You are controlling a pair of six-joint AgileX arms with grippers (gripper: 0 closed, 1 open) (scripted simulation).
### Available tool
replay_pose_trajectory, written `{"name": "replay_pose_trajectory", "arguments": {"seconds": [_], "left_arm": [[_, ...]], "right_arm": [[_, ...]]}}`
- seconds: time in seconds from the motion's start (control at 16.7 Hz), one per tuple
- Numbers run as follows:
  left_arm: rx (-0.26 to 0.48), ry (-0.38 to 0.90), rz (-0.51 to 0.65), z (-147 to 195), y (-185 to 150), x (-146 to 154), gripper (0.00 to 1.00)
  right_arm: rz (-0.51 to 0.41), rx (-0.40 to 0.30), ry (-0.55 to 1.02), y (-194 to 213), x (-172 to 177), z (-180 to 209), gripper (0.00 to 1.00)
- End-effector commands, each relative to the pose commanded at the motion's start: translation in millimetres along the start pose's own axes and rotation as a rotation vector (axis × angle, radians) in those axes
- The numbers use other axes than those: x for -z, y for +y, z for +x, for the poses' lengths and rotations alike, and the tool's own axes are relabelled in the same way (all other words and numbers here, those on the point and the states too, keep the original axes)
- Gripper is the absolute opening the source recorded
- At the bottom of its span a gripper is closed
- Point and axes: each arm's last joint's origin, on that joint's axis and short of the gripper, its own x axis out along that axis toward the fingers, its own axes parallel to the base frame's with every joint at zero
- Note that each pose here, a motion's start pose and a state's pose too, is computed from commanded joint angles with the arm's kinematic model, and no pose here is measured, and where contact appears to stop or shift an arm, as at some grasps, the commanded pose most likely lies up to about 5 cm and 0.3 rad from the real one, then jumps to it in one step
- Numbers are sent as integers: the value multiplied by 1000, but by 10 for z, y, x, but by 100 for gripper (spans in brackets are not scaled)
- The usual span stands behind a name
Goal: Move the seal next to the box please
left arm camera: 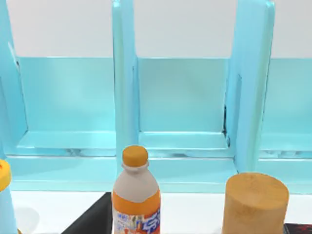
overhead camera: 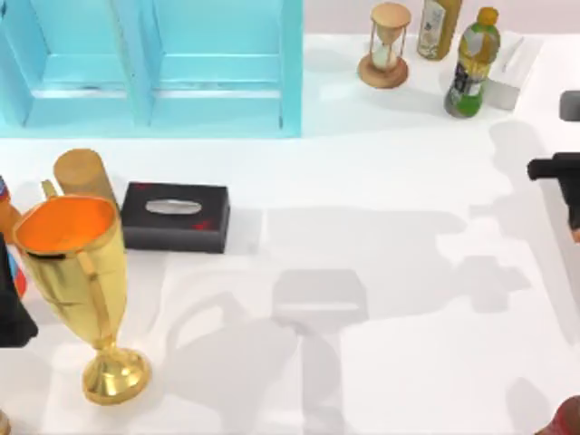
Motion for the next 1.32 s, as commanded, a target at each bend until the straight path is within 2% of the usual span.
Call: {"name": "replay_pose_trajectory", "arguments": {"seconds": [0.24, 1.02, 1.32], "left_arm": [[0, 0, 0, 0, 0, 0, 100], [0, 0, 0, 0, 0, 0, 100], [0, 0, 0, 0, 0, 0, 100]], "right_arm": [[0, 0, 1, -4, 0, 2, 0], [0, 0, 1, -4, 0, 2, 98], [0, 0, 1, -4, 0, 2, 100]]}}
